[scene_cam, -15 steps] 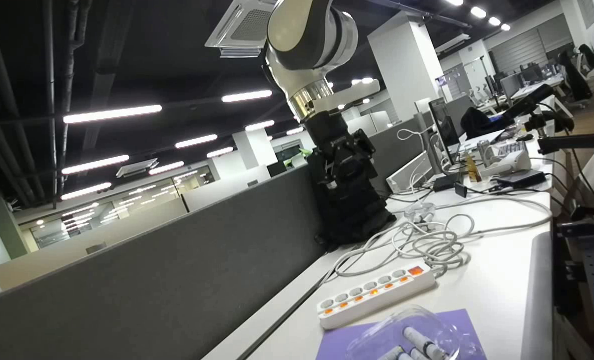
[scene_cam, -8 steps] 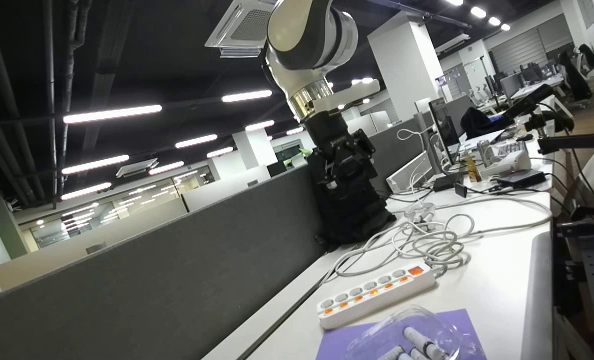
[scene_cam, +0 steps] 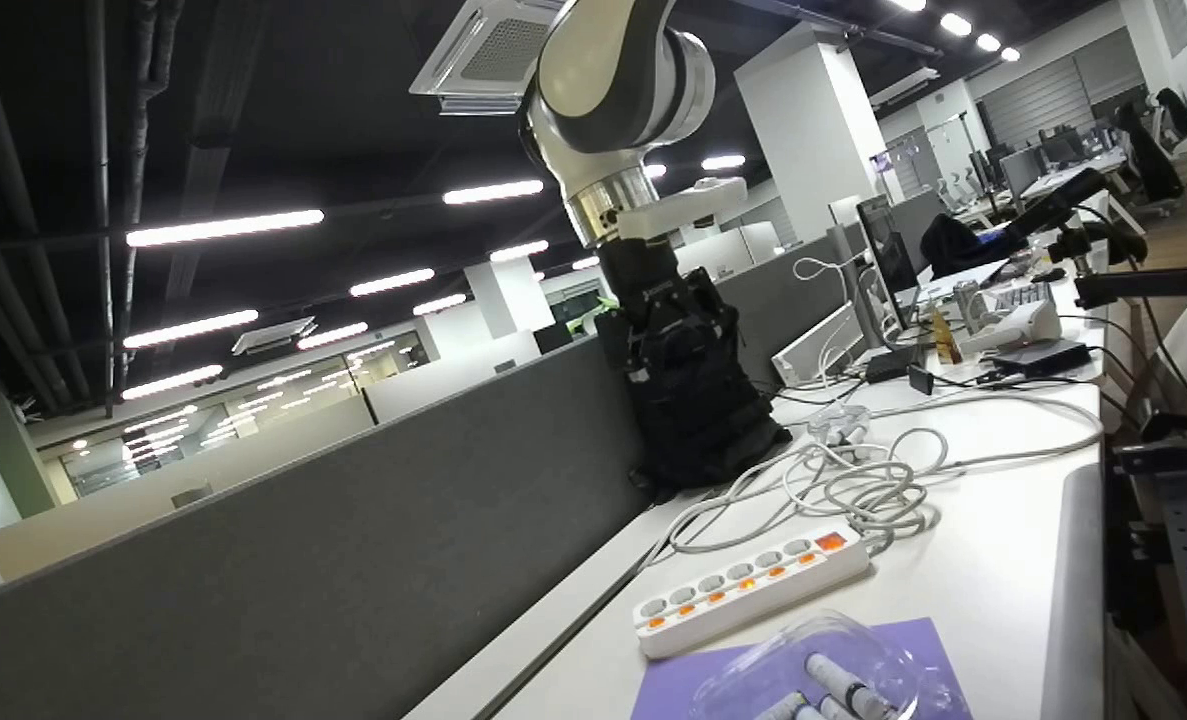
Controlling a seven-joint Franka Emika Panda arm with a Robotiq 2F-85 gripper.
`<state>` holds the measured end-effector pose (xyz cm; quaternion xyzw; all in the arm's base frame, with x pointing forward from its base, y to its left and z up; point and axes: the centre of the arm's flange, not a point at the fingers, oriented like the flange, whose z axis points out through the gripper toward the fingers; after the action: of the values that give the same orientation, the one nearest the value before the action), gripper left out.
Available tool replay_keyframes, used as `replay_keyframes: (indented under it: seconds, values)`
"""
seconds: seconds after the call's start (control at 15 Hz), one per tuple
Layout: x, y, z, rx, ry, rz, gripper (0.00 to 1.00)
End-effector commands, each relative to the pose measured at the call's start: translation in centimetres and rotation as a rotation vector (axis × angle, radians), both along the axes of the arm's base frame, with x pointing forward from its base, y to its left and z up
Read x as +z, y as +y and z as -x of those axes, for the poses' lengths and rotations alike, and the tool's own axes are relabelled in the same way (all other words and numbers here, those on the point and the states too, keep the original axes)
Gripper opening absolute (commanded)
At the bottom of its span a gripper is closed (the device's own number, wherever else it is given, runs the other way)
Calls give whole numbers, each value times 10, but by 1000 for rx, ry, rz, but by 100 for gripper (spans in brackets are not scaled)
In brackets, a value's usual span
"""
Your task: Turn off the second and fourth switches from the left on the extension cable
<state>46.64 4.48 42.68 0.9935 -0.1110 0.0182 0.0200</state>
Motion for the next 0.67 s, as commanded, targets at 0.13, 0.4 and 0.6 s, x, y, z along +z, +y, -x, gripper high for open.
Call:
replay_keyframes:
  seconds: [0.13,0.4,0.6]
  values:
    - [-23,19,-69,55,-38,54,60]
    - [-53,38,-110,112,18,54,31]
    - [-77,54,-138,151,56,44,11]
